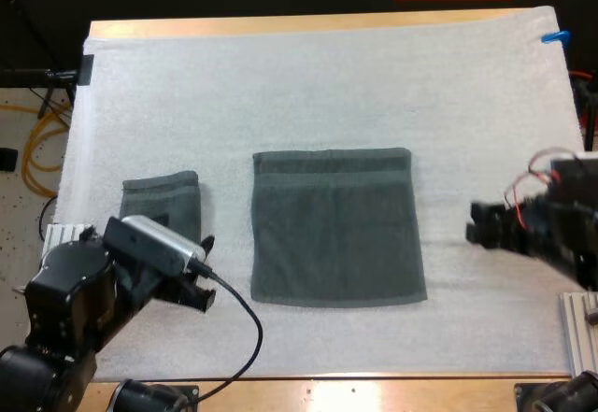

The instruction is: Pick towel from pile fold and stack

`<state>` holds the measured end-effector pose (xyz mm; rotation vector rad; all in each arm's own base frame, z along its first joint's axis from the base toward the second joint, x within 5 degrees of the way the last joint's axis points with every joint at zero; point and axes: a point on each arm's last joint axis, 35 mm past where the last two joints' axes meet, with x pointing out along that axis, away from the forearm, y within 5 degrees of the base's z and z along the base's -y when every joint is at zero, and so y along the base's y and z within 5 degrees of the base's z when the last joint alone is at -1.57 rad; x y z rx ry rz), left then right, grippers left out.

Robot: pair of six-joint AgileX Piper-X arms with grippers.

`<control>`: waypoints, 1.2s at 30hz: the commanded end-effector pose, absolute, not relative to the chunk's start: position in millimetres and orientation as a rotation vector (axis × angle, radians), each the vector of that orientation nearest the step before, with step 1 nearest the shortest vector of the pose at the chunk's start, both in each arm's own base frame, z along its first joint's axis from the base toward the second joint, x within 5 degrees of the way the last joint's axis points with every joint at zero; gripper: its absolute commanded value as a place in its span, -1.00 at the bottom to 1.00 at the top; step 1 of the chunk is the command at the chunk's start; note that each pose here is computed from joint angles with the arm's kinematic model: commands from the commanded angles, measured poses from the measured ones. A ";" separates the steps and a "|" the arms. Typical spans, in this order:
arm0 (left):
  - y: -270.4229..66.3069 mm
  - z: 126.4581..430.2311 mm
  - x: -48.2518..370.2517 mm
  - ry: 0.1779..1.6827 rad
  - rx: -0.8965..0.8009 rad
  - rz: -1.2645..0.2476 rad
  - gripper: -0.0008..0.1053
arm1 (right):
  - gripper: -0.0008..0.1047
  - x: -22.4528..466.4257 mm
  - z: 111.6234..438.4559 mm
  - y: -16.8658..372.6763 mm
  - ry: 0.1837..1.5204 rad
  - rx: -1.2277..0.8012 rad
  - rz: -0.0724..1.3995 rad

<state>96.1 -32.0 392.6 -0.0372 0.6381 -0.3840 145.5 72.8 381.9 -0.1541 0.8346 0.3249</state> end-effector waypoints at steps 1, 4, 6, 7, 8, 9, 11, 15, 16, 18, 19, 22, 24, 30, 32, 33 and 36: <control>-30.9 392.0 92.3 0.665 -0.051 -0.377 0.13 | 0.26 139.6 377.2 69.7 0.862 -0.150 0.321; -29.8 383.6 88.1 0.739 -0.050 -0.368 0.13 | 0.26 126.1 353.6 62.9 0.917 -0.121 0.302; -30.1 374.0 88.3 0.788 -0.059 -0.366 0.13 | 0.26 118.0 334.3 59.5 0.959 -0.108 0.311; -30.4 370.5 89.0 0.801 -0.063 -0.368 0.13 | 0.26 116.0 325.7 58.7 0.980 -0.113 0.311; -31.2 364.2 90.0 0.823 -0.071 -0.376 0.13 | 0.26 113.3 315.1 57.4 1.002 -0.118 0.311; -32.0 356.2 91.6 0.847 -0.076 -0.384 0.13 | 0.26 111.5 301.9 56.8 1.035 -0.123 0.314; -33.5 342.0 94.3 0.884 -0.082 -0.399 0.13 | 0.26 110.7 281.5 57.7 1.084 -0.119 0.336; -36.4 314.4 98.7 0.947 -0.100 -0.435 0.13 | 0.26 115.3 237.0 65.3 1.139 -0.034 0.435; -36.7 310.8 99.1 0.955 -0.103 -0.439 0.13 | 0.26 116.9 228.9 67.0 1.143 -0.005 0.445; -37.3 300.5 100.0 0.981 -0.116 -0.439 0.13 | 0.26 121.7 209.2 72.2 1.168 0.076 0.474; -37.3 298.1 100.2 0.986 -0.119 -0.438 0.13 | 0.26 122.9 205.6 73.4 1.174 0.095 0.480; -37.9 291.0 102.3 0.985 -0.120 -0.436 0.13 | 0.26 131.7 185.9 80.7 1.198 0.187 0.507; -38.3 288.0 104.0 0.976 -0.120 -0.438 0.13 | 0.26 138.8 174.9 85.3 1.215 0.232 0.503; -39.4 289.7 106.7 0.944 -0.125 -0.452 0.13 | 0.26 158.1 148.8 98.0 1.284 0.300 0.523; -39.4 289.7 106.8 0.944 -0.125 -0.452 0.13 | 0.26 161.9 139.1 100.5 1.320 0.321 0.507; -39.4 289.7 106.8 0.944 -0.125 -0.452 0.13 | 0.26 163.7 134.8 101.8 1.334 0.332 0.510; -39.5 289.7 106.7 0.944 -0.126 -0.454 0.13 | 0.26 169.8 128.1 108.2 1.343 0.398 0.584</control>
